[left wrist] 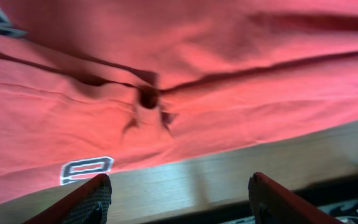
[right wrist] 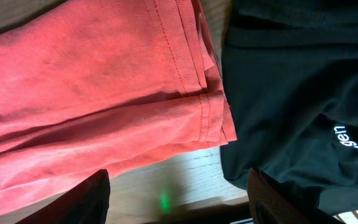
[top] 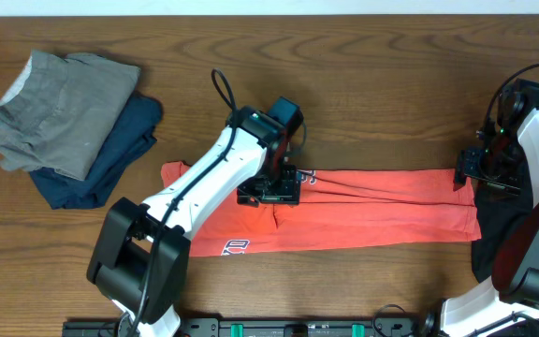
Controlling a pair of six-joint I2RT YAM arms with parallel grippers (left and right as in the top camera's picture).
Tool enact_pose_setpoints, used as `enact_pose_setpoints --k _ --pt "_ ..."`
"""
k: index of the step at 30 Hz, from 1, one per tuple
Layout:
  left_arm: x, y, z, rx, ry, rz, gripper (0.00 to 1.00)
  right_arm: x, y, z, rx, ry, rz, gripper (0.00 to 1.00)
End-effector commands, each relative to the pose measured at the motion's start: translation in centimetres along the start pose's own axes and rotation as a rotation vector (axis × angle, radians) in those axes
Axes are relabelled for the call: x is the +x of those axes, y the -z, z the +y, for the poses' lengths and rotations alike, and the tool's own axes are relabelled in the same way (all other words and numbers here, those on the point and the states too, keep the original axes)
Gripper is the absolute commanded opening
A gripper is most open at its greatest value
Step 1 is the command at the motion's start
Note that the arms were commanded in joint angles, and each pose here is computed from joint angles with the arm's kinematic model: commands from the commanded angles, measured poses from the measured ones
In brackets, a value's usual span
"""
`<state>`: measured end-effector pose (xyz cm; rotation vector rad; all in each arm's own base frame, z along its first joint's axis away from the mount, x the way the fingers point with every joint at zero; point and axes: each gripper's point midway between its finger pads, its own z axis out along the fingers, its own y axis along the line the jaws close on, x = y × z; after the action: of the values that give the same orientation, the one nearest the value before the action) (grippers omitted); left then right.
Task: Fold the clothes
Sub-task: 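Smooth the folded strip with the left gripper, right gripper holding right end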
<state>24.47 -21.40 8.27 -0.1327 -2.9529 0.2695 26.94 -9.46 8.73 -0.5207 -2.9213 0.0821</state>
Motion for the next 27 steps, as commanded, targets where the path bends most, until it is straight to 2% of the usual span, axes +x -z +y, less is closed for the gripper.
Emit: enact_pose_setpoints --k 1,5,12,19,23,27 --pt "-0.7 0.0 2.9 -0.082 0.056 -0.012 0.72 0.1 0.2 0.0 -0.005 0.01 -0.005 0.69" --pt "-1.3 0.7 6.2 -0.147 0.134 -0.015 0.72 0.1 0.2 0.0 -0.005 0.023 -0.006 0.7" --pt "-1.6 1.6 9.5 -0.149 0.235 0.005 0.72 -0.6 -2.1 0.1 -0.006 0.118 -0.039 0.72" --pt "-1.7 1.6 9.7 -0.148 0.234 0.006 0.72 0.0 -6.5 -0.1 -0.023 0.138 -0.047 0.72" --pt "-1.6 1.6 9.8 -0.149 0.235 0.009 0.72 -0.1 -7.2 -0.9 0.011 0.125 -0.053 0.74" --pt "-1.5 1.6 9.8 -0.15 0.236 0.012 0.72 -0.2 -7.5 -1.2 0.0 0.111 -0.059 0.72"
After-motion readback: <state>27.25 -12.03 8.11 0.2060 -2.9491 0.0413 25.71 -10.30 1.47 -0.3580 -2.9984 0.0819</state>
